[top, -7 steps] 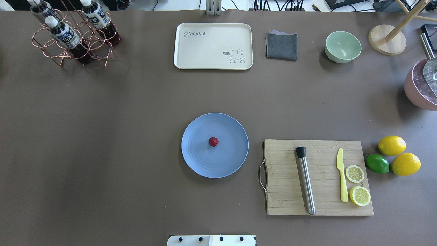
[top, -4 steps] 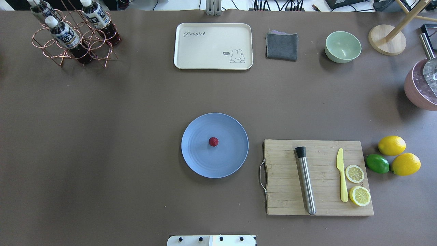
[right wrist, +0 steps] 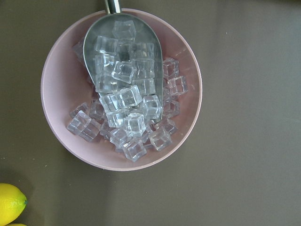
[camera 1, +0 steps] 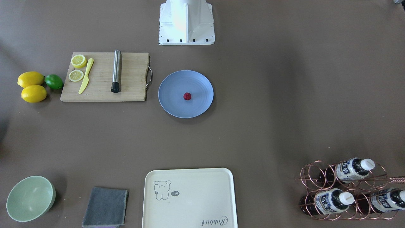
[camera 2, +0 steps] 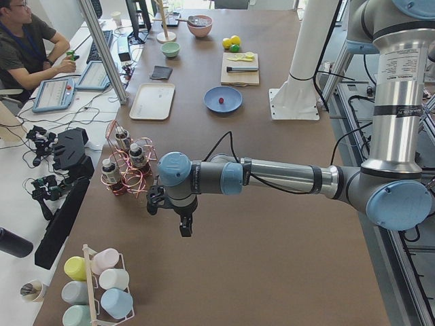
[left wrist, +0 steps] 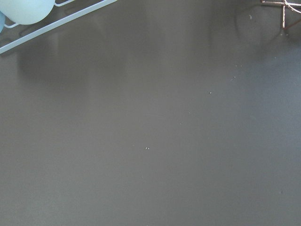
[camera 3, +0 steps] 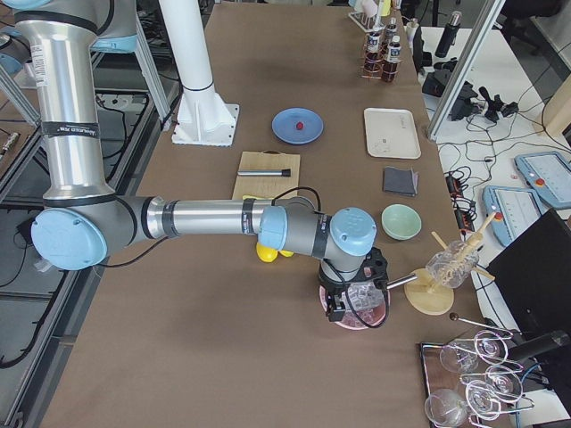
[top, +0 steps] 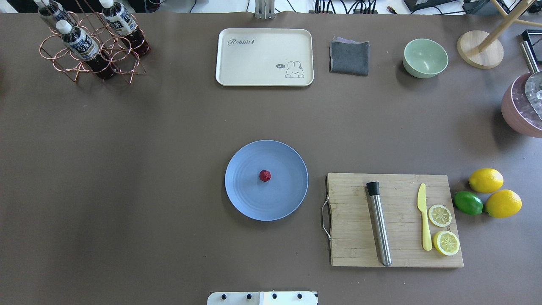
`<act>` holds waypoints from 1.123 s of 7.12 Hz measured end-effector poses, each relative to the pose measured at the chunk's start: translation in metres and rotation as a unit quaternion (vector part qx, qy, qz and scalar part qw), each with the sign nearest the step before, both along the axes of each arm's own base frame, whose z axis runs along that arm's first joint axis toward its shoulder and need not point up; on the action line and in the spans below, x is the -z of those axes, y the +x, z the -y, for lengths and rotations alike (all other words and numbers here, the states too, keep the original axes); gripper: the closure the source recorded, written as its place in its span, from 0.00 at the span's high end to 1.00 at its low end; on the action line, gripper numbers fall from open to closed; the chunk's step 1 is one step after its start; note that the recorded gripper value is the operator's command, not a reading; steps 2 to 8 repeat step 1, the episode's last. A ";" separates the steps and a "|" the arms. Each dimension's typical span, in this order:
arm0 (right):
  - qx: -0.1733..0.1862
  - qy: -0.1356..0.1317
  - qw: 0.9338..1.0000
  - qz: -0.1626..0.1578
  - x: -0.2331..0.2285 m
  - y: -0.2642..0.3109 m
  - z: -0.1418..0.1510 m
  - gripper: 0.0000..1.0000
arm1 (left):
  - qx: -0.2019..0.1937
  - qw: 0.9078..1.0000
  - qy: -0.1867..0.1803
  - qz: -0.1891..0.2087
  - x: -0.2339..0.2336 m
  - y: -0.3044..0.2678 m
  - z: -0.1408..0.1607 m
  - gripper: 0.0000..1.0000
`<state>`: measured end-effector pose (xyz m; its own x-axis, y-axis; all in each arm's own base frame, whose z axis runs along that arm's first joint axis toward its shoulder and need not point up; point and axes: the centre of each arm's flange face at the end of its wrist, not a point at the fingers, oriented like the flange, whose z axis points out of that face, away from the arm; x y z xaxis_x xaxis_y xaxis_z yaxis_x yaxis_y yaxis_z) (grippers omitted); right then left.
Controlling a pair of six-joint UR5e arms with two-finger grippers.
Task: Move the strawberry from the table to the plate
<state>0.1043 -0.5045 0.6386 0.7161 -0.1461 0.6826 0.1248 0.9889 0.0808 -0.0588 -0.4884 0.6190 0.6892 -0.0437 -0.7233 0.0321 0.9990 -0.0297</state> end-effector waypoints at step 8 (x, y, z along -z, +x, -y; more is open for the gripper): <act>0.000 0.000 1.000 0.000 0.000 0.000 0.000 1.00 | 0.000 1.000 0.000 0.000 0.000 0.000 0.000 0.98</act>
